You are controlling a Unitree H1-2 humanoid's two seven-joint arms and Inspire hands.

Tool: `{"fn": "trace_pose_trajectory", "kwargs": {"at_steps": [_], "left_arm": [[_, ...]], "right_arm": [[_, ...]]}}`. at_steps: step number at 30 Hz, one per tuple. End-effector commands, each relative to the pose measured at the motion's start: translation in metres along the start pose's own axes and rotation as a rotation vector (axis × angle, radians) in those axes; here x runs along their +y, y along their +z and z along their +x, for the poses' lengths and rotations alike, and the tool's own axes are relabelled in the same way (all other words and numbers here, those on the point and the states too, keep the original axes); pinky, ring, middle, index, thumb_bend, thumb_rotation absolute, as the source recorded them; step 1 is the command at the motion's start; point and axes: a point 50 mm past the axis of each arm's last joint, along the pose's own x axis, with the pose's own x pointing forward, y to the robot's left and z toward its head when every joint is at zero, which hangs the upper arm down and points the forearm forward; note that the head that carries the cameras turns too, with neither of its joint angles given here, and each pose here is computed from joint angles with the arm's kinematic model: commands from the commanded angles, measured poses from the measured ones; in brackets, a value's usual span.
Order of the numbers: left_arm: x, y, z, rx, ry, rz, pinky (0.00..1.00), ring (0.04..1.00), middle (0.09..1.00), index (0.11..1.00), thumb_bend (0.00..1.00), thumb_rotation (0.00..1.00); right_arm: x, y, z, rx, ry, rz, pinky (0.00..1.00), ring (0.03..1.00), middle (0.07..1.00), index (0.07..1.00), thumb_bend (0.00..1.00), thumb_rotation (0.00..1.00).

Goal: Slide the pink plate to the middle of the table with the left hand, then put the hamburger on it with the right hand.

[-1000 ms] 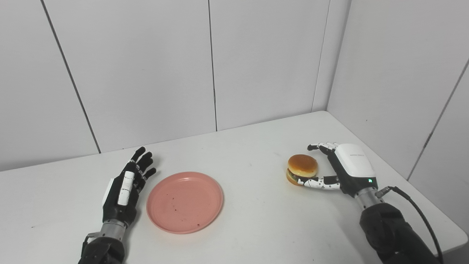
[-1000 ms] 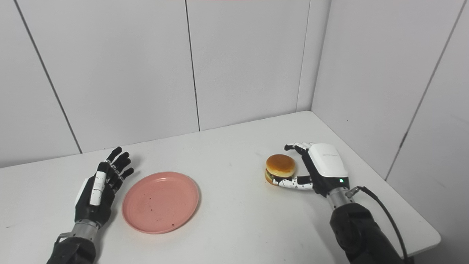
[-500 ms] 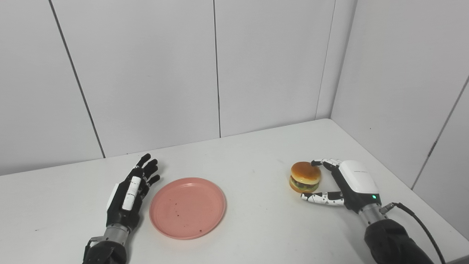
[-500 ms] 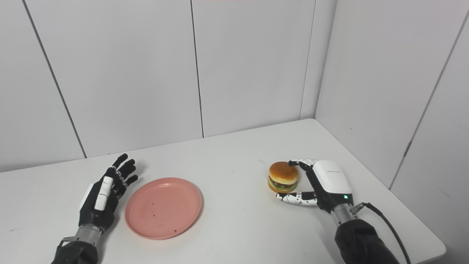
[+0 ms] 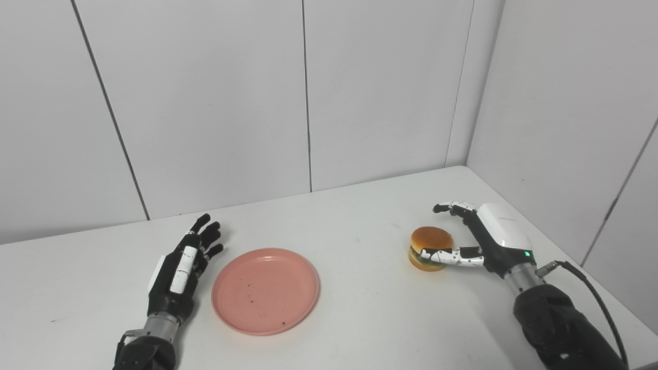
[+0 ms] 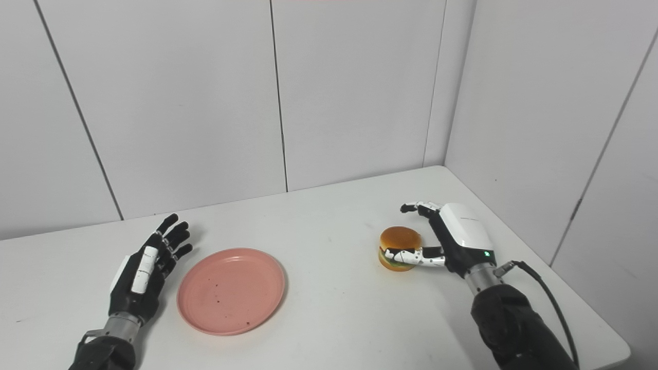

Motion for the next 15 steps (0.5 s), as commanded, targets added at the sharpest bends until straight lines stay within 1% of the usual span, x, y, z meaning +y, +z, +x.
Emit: {"fn": "trace_pose_trajectory", "kwargs": {"at_steps": [1, 5, 6, 7, 8, 10, 12, 15], "left_arm": [[0.009, -0.04, -0.041, 0.108, 0.044, -0.022, 0.87, 0.909, 0.872, 0.865, 0.97, 0.77], [0.009, -0.04, -0.041, 0.107, 0.043, -0.018, 0.86, 0.906, 0.87, 0.866, 0.97, 0.77], [0.009, -0.04, -0.042, 0.106, 0.043, -0.016, 0.86, 0.905, 0.87, 0.864, 0.98, 0.77], [0.009, -0.039, -0.042, 0.106, 0.043, -0.015, 0.86, 0.903, 0.869, 0.862, 0.96, 0.77], [0.009, -0.039, -0.042, 0.105, 0.043, -0.015, 0.86, 0.902, 0.869, 0.861, 0.96, 0.77], [0.008, -0.039, -0.043, 0.105, 0.042, -0.017, 0.86, 0.903, 0.87, 0.864, 0.95, 0.77], [0.007, -0.039, -0.043, 0.105, 0.038, -0.019, 0.86, 0.908, 0.873, 0.869, 0.94, 0.76], [0.005, -0.039, -0.043, 0.108, 0.035, -0.018, 0.87, 0.909, 0.876, 0.872, 0.95, 0.76]], "right_arm": [[-0.028, 0.011, 0.019, -0.052, -0.067, -0.029, 0.65, 0.731, 0.753, 0.705, 0.79, 0.62], [-0.035, 0.013, 0.024, -0.039, -0.023, -0.005, 0.67, 0.758, 0.777, 0.732, 0.78, 0.62], [-0.039, 0.014, 0.026, -0.033, 0.008, -0.019, 0.67, 0.761, 0.781, 0.736, 0.78, 0.62], [-0.041, 0.014, 0.028, -0.028, 0.03, -0.031, 0.67, 0.771, 0.793, 0.745, 0.79, 0.65], [-0.044, 0.015, 0.031, -0.018, 0.067, -0.051, 0.67, 0.774, 0.797, 0.748, 0.79, 0.66], [-0.05, 0.017, 0.036, 0.003, 0.121, -0.085, 0.69, 0.793, 0.804, 0.751, 0.8, 0.67], [-0.055, 0.02, 0.041, 0.028, 0.169, -0.121, 0.72, 0.809, 0.807, 0.752, 0.81, 0.64], [-0.059, 0.021, 0.048, 0.048, 0.211, -0.169, 0.76, 0.819, 0.802, 0.766, 0.83, 0.6]]}}
